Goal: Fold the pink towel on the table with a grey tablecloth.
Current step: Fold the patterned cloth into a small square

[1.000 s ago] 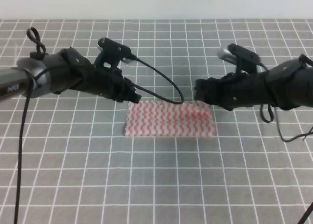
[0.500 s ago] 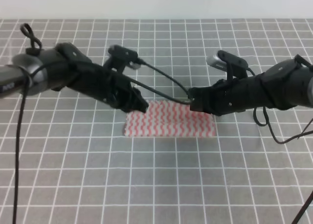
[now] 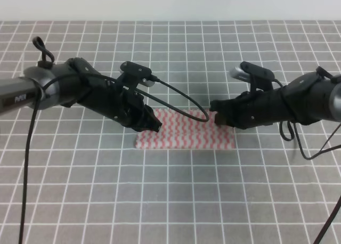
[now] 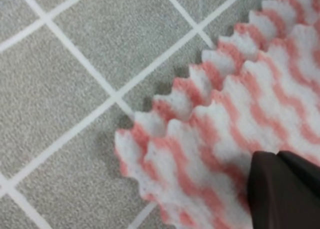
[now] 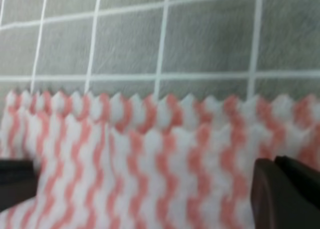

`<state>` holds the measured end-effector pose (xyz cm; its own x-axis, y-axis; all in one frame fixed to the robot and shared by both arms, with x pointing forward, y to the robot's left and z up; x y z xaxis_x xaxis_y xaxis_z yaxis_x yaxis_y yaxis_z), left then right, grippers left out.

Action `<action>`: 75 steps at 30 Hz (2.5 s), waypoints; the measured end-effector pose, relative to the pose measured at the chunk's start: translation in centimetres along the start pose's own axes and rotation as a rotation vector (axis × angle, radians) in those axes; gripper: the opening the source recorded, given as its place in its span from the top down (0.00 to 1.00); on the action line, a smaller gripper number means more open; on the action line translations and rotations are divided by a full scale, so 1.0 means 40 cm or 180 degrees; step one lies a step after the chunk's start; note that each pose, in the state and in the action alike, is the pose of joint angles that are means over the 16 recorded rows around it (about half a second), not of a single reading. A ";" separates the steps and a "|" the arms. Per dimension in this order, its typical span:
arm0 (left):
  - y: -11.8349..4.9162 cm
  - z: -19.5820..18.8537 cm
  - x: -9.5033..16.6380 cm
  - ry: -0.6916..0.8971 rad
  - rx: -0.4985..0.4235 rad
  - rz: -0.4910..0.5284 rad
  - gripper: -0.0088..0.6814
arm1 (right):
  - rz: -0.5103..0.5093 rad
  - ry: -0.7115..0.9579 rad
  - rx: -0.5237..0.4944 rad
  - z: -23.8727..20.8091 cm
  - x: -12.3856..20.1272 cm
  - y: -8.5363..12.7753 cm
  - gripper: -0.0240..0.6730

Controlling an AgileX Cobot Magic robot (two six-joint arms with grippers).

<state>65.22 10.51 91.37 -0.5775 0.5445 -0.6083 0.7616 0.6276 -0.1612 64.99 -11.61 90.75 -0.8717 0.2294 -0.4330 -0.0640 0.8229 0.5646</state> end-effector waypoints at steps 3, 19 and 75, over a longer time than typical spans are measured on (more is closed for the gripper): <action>0.002 0.004 0.003 0.0014 -0.0003 0.0004 0.99 | 0.0011 -0.0074 0.0058 0.003 -0.007 -0.008 0.99; -0.029 -0.034 -0.056 -0.0139 0.0195 -0.0033 0.99 | -0.0162 0.0009 -0.0202 -0.051 -0.010 0.051 0.99; -0.013 -0.157 -0.084 -0.0229 0.0416 -0.0492 0.99 | -0.0201 0.0553 0.0178 -0.161 0.016 0.049 0.98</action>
<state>64.93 11.85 98.39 -0.6715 0.4034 -0.6216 0.7000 0.6205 -0.3535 61.16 -13.20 96.11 -0.9379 0.0872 -0.3357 -0.0982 0.8616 0.4980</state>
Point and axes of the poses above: a point on each arm's last joint axis where the gripper is mounted, z pointing out along that axis toward the gripper, y along the wrist's bending axis when the last joint is at zero, x = y × z, the point moved 3 cm from there along z, pointing out along that axis toward the gripper, and after that the axes turned 6 degrees about z, right-handed, at the moved point
